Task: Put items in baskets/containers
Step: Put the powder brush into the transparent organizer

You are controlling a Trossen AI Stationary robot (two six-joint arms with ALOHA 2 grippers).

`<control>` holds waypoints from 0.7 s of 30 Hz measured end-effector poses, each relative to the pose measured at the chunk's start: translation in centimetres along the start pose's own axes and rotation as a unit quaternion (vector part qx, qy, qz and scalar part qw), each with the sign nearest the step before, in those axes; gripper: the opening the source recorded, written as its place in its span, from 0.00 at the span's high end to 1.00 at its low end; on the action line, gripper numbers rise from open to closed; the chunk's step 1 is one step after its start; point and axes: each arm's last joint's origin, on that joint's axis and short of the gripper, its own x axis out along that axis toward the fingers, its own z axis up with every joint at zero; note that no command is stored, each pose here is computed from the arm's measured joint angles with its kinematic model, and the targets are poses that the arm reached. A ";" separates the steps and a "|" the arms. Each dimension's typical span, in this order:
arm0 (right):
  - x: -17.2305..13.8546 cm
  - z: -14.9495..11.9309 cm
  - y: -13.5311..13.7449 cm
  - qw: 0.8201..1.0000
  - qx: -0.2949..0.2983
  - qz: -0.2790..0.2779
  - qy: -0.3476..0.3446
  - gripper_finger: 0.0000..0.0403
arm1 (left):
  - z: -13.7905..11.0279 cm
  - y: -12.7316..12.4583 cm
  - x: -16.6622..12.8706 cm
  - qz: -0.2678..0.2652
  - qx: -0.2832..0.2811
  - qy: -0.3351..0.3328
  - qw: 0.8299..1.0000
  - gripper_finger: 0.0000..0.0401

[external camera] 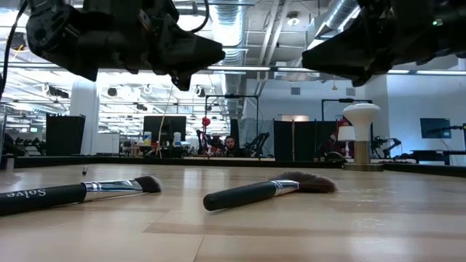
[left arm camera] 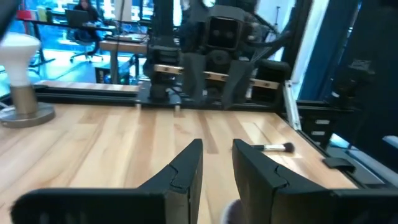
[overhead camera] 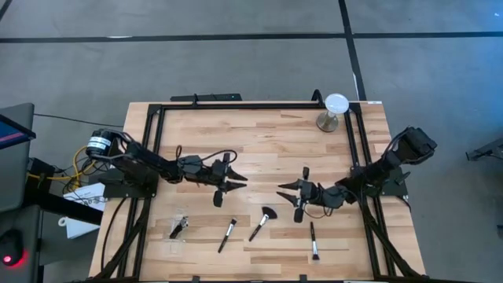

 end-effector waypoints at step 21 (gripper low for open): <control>-1.6 -0.9 1.3 0.998 0.032 -0.046 0.018 0.76 | 1.1 0.9 0.5 -0.058 0.010 -0.024 0.998 0.79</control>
